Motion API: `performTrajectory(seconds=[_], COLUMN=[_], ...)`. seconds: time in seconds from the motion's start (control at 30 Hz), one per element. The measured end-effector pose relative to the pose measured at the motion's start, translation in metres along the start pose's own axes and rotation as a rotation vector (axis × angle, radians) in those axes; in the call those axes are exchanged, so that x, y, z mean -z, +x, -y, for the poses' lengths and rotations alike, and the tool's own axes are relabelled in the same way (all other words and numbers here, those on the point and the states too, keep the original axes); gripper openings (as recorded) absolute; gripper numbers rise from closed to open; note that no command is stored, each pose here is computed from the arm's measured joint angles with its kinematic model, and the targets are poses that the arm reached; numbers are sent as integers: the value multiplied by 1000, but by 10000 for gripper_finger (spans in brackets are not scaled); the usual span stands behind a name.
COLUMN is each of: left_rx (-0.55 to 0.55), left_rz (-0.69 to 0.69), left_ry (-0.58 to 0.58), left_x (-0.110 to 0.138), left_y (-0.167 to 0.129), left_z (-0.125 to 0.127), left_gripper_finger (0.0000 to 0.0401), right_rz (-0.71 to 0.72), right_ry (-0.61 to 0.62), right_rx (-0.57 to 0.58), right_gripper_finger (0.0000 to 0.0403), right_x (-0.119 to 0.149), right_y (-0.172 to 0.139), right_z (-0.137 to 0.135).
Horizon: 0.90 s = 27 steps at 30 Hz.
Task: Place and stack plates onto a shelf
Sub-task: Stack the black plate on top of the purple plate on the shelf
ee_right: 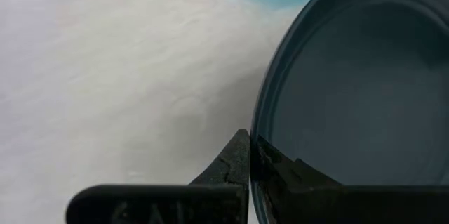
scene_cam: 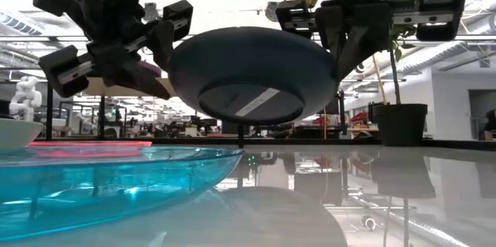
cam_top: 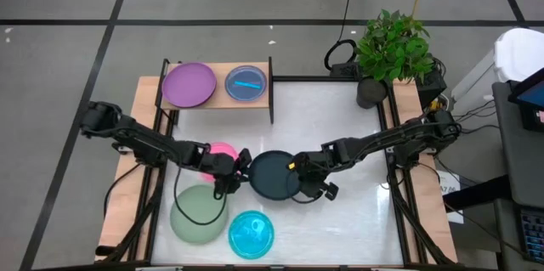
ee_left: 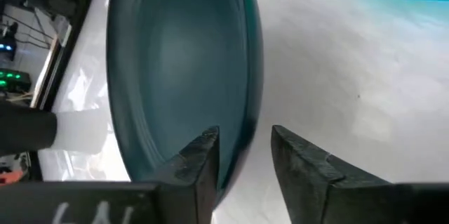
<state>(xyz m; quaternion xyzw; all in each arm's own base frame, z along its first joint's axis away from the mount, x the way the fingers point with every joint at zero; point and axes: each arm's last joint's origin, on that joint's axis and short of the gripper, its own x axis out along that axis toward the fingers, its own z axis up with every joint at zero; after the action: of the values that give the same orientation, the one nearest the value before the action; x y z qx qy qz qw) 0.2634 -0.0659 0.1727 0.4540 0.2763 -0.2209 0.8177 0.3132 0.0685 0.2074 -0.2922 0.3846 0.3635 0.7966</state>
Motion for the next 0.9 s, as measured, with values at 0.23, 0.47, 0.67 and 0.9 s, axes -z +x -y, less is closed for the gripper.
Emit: performTrajectory(seconds=[0.23,0.47,0.67,0.9], left_rx=[-2,41,72,68], left_rz=[28,115,106,104], left_ry=[26,32,35,34], left_x=[-1,-5,-3,-3], left_y=[3,3,3,3], left_z=[-1,0,3,3], left_gripper_finger=[93,57,25,22], right_rz=[17,41,24,61], right_ry=[28,4,2,69], right_rx=[-21,9,76,114], right_gripper_finger=[0,4,12,33], right_x=[0,-3,-4,-5], right_y=[0,0,-1,-2], right_z=[-1,2,6,12])
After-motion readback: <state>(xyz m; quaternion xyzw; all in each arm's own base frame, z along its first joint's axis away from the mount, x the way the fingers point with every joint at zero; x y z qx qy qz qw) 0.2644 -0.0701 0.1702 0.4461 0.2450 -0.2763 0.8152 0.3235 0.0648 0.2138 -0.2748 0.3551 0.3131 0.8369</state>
